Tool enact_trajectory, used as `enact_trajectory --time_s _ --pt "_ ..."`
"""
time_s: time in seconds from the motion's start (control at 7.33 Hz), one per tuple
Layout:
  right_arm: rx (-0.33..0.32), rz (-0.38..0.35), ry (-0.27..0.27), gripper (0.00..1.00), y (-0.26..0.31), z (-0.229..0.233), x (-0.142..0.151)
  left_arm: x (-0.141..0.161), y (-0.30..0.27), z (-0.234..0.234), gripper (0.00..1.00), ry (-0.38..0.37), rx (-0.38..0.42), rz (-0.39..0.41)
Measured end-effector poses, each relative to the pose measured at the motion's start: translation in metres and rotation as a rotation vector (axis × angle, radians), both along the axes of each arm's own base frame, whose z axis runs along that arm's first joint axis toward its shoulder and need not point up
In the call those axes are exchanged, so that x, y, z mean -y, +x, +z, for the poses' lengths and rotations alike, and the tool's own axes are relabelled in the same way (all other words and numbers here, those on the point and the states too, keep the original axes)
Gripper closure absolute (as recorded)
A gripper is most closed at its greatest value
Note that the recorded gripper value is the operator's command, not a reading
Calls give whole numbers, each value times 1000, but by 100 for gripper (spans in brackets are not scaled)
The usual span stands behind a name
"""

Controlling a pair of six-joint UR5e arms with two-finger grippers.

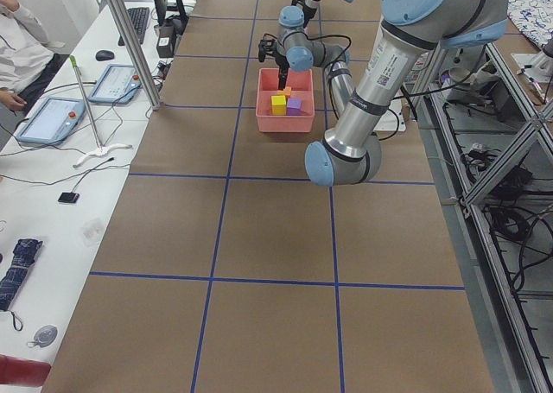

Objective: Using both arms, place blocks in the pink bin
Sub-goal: 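Release the yellow-green cube with the left gripper while the right gripper grasps the pink cube, then carry the pink cube into the bin and release it with the right gripper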

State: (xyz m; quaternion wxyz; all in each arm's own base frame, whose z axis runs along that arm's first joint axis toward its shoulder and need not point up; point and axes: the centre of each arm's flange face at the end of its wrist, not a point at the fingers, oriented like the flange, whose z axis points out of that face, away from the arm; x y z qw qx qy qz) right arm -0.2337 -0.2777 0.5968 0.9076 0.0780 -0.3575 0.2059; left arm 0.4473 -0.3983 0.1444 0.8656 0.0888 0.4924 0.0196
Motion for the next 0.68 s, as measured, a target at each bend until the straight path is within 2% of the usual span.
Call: enact_trajectory --time_s 0.14,0.41,0.68 --pt "27 9 -1 100 -2 -9 9 4 -25 31 0 81 49 36" --pt "95 17 -19 100 0 -33 31 24 -90 104 0 238 202 117" --pt "137 21 -54 100 -6 -92 60 51 -168 170 0 344 329 203"
